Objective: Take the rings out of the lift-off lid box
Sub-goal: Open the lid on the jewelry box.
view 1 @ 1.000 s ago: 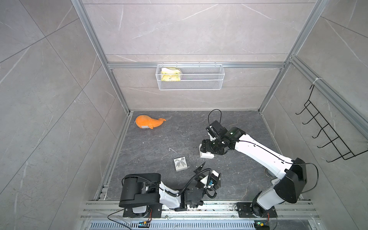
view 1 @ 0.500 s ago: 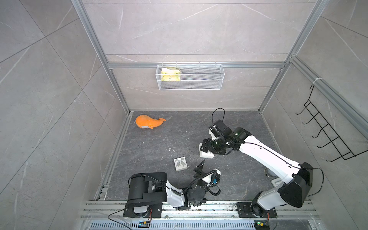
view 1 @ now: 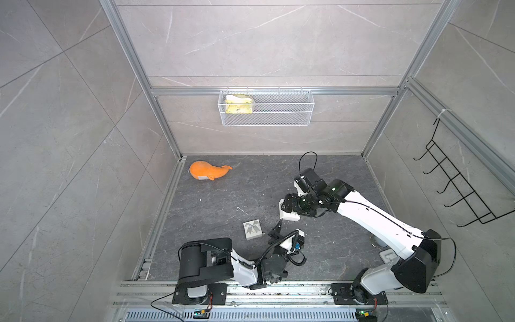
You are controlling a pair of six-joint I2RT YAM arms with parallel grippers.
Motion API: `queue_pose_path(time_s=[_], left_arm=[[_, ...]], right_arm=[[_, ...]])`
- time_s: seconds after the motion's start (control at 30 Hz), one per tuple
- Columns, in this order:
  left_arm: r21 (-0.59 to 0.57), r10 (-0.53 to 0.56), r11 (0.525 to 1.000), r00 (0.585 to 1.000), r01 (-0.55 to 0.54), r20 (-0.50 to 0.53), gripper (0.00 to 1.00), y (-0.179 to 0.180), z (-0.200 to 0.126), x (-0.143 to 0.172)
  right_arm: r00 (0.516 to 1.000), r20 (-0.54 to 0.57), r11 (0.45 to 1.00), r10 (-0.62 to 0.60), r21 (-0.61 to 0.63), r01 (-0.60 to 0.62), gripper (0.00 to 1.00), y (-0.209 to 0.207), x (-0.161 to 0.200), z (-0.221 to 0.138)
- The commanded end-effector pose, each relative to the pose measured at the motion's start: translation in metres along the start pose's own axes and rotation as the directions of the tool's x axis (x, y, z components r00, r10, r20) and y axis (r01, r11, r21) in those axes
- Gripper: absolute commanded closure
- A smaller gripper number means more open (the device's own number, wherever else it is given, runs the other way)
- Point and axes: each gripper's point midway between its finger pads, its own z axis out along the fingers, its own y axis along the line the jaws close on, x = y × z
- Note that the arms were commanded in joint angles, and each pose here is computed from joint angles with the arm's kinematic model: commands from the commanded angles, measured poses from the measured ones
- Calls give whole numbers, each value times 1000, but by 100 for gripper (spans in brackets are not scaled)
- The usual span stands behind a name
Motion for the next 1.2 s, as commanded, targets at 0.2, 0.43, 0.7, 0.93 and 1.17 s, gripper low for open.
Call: queue_pose_path(time_s=[0.2, 0.43, 0.7, 0.93, 1.17], left_arm=[[-68, -101, 992, 994, 104, 48, 19, 30, 10, -25], [-75, -84, 993, 996, 86, 37, 22, 28, 12, -20], [-91, -77, 993, 996, 81, 46, 27, 34, 12, -28], [-107, -90, 990, 995, 95, 51, 29, 42, 12, -33], [-101, -81, 991, 995, 87, 63, 27, 42, 12, -38]], right_arm=[[999, -30, 1000, 12, -28, -13, 32, 2, 12, -8], [1000, -24, 999, 18, -47, -19, 32, 4, 13, -13], [999, -33, 997, 19, -69, -22, 31, 7, 18, -14], [999, -41, 996, 25, -87, -29, 31, 9, 23, -14], [999, -39, 994, 22, -104, -26, 32, 13, 26, -16]])
